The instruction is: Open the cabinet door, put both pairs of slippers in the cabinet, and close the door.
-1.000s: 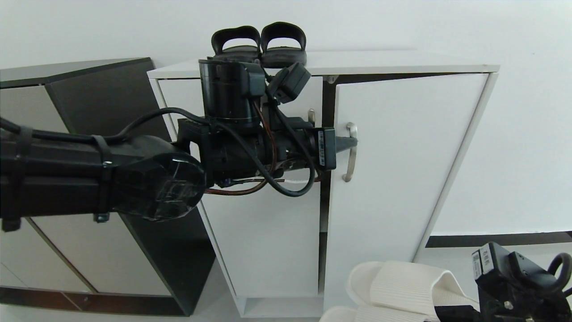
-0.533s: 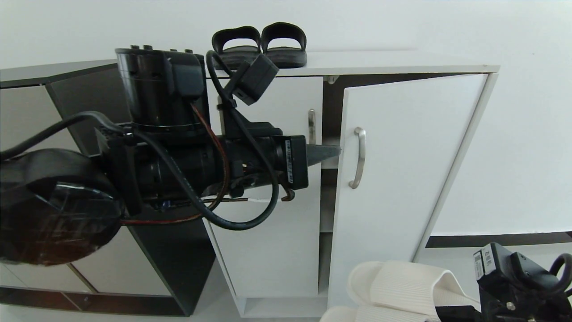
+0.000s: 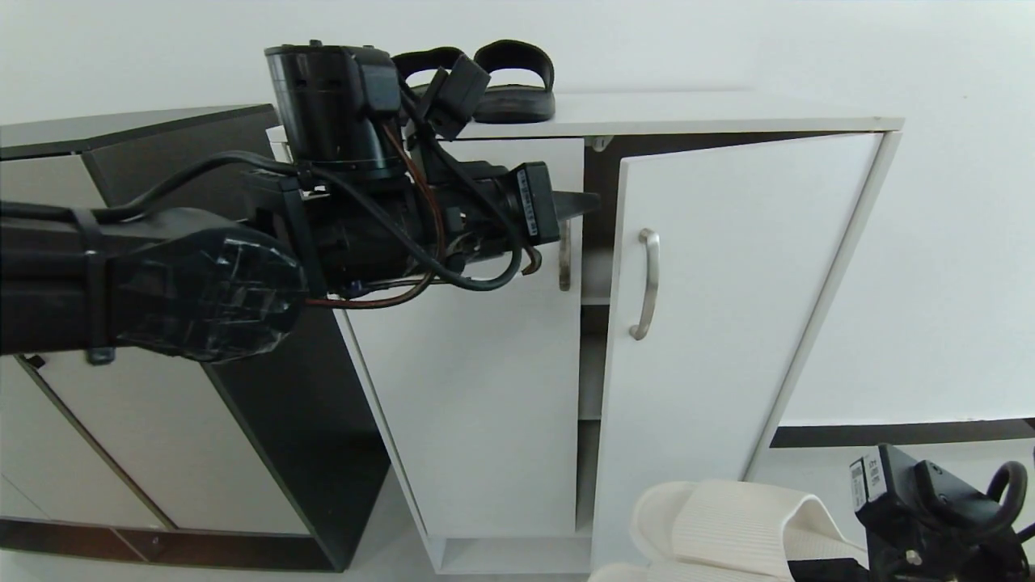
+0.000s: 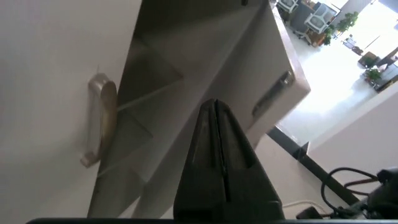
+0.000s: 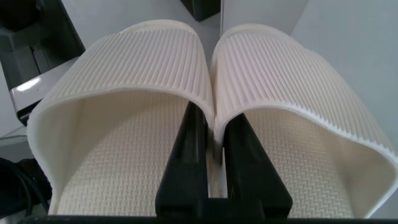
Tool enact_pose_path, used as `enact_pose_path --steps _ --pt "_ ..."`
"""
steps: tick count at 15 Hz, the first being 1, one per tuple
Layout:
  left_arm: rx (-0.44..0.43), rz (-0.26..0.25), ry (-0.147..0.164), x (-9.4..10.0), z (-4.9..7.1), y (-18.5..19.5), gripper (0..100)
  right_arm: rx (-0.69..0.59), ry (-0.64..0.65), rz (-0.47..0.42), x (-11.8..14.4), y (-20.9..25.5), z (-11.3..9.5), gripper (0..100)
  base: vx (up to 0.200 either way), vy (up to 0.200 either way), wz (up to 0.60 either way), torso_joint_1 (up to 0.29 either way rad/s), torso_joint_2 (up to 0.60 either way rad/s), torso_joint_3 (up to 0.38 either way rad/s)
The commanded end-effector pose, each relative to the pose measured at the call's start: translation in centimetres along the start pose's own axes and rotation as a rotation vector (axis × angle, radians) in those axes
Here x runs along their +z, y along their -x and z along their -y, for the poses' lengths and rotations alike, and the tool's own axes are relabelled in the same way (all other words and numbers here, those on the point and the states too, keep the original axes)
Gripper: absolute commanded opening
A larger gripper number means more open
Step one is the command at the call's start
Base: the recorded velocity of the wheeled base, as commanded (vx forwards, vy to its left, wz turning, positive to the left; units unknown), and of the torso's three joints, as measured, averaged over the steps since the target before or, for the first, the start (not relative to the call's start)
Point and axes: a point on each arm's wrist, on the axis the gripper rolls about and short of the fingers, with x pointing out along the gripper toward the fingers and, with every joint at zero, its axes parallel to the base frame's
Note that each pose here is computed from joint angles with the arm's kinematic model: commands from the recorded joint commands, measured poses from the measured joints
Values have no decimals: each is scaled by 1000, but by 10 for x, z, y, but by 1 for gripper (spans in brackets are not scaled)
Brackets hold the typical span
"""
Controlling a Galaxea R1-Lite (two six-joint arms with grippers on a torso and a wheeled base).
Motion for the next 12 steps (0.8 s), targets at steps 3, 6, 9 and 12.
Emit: enact_pose_path --steps 3,6,9,12 --pt "-2 -11 7 -7 -13 -29 0 3 -1 -8 0 -2 0 0 0 0 0 0 0 0" --pt "-4 -13 9 -8 -12 -30 0 12 0 -26 -1 -6 -1 0 0 0 0 0 0 0" --pt "-15 -22 8 -13 1 -31 0 34 7 -43 -4 -8 -5 0 -133 0 0 0 0 2" --pt "-81 -67 3 -31 49 -23 0 97 21 -123 -17 -1 -17 0 -200 0 0 -2 2 4"
